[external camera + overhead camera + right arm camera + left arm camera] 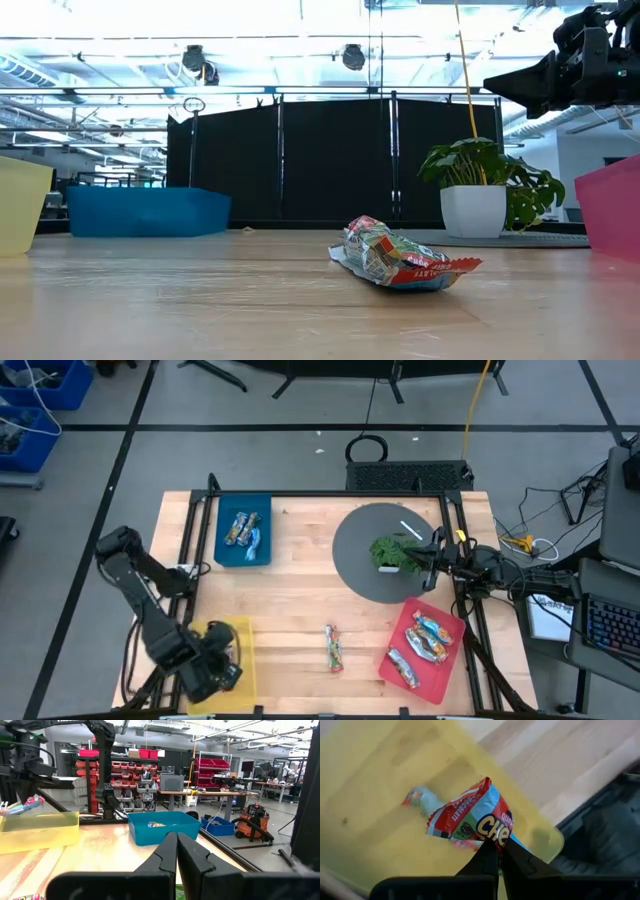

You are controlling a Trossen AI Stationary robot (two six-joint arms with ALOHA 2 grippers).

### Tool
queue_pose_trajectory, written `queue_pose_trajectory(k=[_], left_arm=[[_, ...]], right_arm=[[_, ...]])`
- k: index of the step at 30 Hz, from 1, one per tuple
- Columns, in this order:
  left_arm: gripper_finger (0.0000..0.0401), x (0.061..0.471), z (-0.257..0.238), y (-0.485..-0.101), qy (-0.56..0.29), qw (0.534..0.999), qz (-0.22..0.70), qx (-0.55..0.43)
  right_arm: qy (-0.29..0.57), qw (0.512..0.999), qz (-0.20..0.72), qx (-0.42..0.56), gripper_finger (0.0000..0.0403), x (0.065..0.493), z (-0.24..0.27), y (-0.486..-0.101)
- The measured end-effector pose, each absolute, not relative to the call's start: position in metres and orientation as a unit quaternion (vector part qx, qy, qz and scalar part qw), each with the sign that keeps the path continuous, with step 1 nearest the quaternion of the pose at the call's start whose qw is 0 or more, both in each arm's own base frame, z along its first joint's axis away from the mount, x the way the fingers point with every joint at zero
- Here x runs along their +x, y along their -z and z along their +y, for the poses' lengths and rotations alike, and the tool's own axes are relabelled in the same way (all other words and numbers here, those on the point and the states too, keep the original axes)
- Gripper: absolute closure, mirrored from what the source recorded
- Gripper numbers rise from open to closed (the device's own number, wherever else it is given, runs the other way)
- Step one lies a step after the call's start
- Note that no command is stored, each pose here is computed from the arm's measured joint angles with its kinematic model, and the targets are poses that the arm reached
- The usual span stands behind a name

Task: Pick and place Granola Bars by type
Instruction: Put the red granola bar into the yellow bin

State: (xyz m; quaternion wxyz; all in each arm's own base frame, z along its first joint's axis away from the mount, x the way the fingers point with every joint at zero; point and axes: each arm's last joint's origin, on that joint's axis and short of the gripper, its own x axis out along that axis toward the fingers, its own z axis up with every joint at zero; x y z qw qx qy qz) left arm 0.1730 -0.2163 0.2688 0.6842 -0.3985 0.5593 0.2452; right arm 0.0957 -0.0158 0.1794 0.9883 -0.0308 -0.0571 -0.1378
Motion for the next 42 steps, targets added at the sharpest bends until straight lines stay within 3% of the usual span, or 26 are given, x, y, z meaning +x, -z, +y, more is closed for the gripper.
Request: queue_pose_trajectory(k=[11,22,25,29,32,37,42], left_arm=[[0.0391,0.172,-0.237,-0.241,-0.303,0.669,0.548,-0.4],[0.033,0.193,-0.225,-0.228,-0.323,0.666,0.566,-0.362],[0.0326,0.201,-0.218,-0.231,-0.29,0.704,0.556,-0.333],[0.0333,0.232,-0.214,-0.238,-0.196,0.834,0.455,-0.244],[0.0339,0.265,-0.204,-0.247,-0.135,0.89,0.386,-0.202],[0.0331,0.32,-0.169,-0.253,-0.021,0.915,0.356,-0.188],[0.0276,0.35,-0.136,-0.224,-0.007,0.9,0.402,-0.17]], right_arm=[[0.138,0.988,-0.057,-0.031,0.0396,0.096,-0.016,-0.179],[0.138,0.988,-0.057,-0.031,0.0396,0.096,-0.016,-0.179],[0.138,0.988,-0.057,-0.031,0.0396,0.096,-0.016,-0.179],[0.138,0.988,-0.057,-0.031,0.0396,0.096,-0.016,-0.179],[0.138,0.988,-0.057,-0.031,0.0396,0.096,-0.016,-0.179],[0.138,0.988,-0.057,-0.031,0.0396,0.096,-0.016,-0.179],[0.138,0.988,-0.057,-0.031,0.0396,0.096,-0.016,-0.179]])
